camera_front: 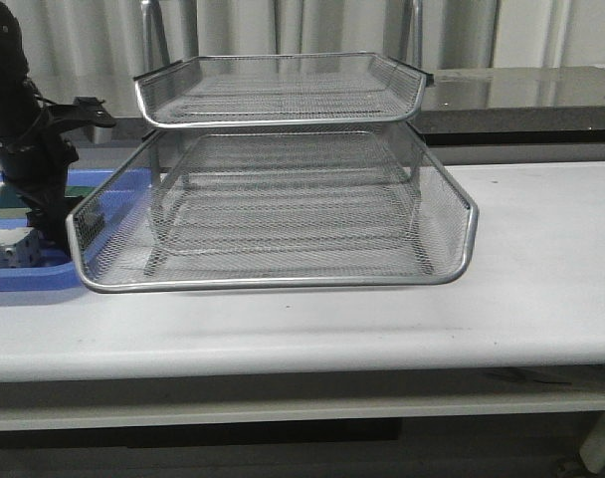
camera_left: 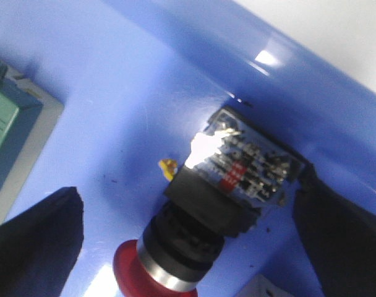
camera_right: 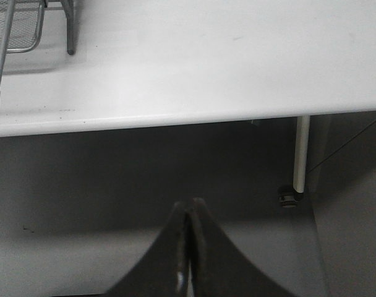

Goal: Place button on rack with both arms
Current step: 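Lower the left gripper onto the red push button in the blue tray, then grasp and lift the red push button with the left gripper, then lower the button into the pulled-out mesh tray and open the left gripper, then raise the left gripper away from the mesh tray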

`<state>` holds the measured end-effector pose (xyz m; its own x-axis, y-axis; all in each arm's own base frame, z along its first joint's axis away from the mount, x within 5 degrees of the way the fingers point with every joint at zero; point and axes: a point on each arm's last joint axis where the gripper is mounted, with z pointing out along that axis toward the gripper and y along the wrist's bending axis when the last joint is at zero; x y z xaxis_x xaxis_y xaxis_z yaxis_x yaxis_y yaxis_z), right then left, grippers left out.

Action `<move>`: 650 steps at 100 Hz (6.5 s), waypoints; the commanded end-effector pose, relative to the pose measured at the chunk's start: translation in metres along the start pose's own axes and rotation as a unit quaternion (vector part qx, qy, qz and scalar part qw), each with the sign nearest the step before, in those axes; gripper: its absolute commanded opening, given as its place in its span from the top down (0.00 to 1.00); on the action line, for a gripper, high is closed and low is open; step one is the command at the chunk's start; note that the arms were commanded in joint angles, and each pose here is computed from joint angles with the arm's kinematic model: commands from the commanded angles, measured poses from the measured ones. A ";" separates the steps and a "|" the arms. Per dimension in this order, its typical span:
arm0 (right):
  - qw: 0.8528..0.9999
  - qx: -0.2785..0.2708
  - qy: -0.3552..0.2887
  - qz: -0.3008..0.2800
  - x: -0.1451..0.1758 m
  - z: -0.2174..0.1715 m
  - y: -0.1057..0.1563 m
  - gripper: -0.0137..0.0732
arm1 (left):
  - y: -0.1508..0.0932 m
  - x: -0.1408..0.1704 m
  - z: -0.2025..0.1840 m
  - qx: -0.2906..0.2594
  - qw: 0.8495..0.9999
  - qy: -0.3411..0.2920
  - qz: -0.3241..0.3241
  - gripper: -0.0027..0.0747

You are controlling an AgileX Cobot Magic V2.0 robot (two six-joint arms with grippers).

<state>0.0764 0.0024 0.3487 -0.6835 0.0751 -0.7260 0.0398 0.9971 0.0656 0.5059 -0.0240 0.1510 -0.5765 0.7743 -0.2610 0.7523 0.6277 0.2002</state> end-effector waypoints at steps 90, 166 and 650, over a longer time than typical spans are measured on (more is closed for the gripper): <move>0.999 0.003 -0.042 -0.005 -0.011 -0.008 0.000 0.92 | 0.008 -0.021 -0.093 -0.068 0.995 -0.067 0.004 0.89; 0.999 0.003 -0.042 -0.005 -0.011 -0.008 0.000 0.92 | -0.023 -0.009 -0.207 -0.022 0.996 -0.062 -0.063 0.89; 0.999 0.003 -0.042 -0.005 -0.011 -0.008 0.000 0.92 | -0.280 0.226 -0.270 -0.266 0.724 -0.548 -0.323 0.30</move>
<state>0.0762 0.0024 0.3485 -0.6860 0.0765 -0.7235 0.0412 0.9970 0.0663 0.0792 -0.0066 0.2749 -0.0381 -0.0095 -0.9992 0.0756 0.9971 -0.0124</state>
